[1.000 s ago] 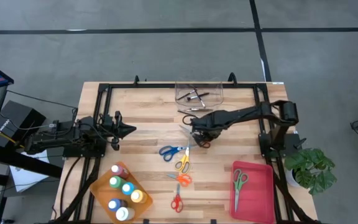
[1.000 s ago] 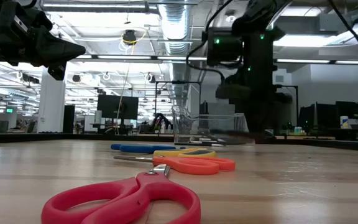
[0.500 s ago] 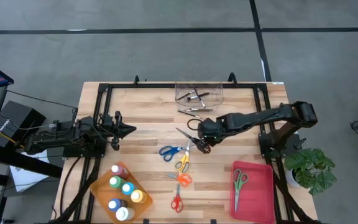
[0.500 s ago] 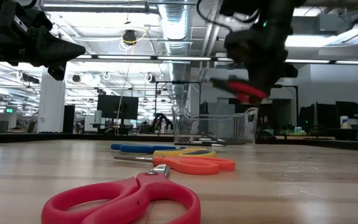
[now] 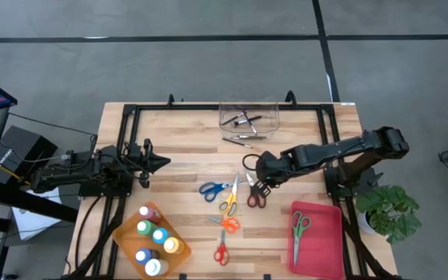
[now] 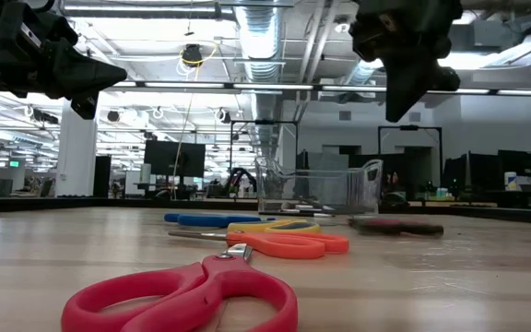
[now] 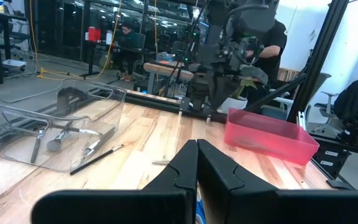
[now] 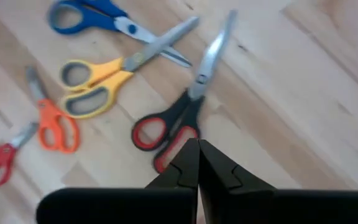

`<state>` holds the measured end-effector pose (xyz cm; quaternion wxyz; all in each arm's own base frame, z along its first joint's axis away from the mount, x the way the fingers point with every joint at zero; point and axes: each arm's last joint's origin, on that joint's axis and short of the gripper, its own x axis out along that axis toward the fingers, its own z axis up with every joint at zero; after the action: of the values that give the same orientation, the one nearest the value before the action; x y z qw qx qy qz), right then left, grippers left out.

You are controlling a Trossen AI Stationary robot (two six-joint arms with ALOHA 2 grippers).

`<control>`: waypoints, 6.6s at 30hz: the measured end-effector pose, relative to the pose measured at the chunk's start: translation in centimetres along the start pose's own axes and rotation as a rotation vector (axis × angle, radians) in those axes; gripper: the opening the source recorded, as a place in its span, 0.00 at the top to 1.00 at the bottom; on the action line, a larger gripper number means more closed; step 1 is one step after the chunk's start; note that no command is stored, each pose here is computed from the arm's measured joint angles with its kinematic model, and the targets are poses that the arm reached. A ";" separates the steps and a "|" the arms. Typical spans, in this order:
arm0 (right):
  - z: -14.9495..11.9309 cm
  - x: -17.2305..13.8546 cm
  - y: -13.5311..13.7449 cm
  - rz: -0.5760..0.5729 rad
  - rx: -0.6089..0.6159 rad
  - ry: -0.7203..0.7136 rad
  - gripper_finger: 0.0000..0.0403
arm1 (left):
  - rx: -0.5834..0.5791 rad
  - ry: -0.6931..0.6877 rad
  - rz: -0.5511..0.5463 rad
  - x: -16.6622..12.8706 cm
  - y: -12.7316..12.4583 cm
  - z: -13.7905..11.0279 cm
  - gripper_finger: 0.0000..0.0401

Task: Pick & Place Paint Supplies
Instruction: Put the black scissor into the red bin

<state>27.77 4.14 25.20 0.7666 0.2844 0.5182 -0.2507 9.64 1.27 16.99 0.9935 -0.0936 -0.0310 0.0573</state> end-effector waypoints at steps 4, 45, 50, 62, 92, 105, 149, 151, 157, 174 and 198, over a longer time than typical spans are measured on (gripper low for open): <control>-0.2 0.7 -0.2 -0.060 -0.016 0.029 1.00 | 0.000 0.000 0.000 0.0 0.0 0.0 1.00; 3.8 12.4 -0.4 -0.052 -0.053 0.155 0.44 | 0.000 0.000 0.000 0.0 0.0 0.0 1.00; 4.4 12.0 -0.8 -0.034 -0.047 0.137 0.44 | 0.000 0.000 0.000 0.0 0.0 0.0 1.00; 1.9 10.6 -0.5 -0.061 -0.083 0.314 0.44 | 0.000 0.000 0.000 0.0 0.0 0.0 1.00; -1.1 12.5 3.1 -0.012 -0.016 0.249 0.62 | 0.000 0.000 0.000 0.0 0.0 0.0 1.00; -3.5 12.4 3.2 -0.105 -0.040 0.363 0.63 | 0.000 0.000 0.000 0.0 0.0 0.0 1.00; -5.3 6.6 4.0 -0.079 -0.040 0.215 0.98 | 0.000 0.000 0.000 0.0 0.0 0.0 1.00; -5.1 5.9 3.9 -0.064 -0.038 0.197 0.98 | 0.000 0.000 0.000 0.0 0.0 0.0 1.00; -5.1 3.7 3.8 -0.004 -0.035 0.167 0.98 | 0.000 0.000 0.000 0.0 0.0 0.0 1.00; -10.6 -3.5 1.9 -0.063 0.119 0.222 0.98 | 0.000 0.000 0.000 0.0 0.0 0.0 1.00; -21.6 -7.6 0.7 -0.173 0.368 0.247 0.98 | 0.000 0.000 0.000 0.0 0.0 0.0 1.00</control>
<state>11.59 20.36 25.90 0.6082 0.4025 0.5762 -0.3690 9.63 1.27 17.00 0.9935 -0.0936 -0.0312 0.0573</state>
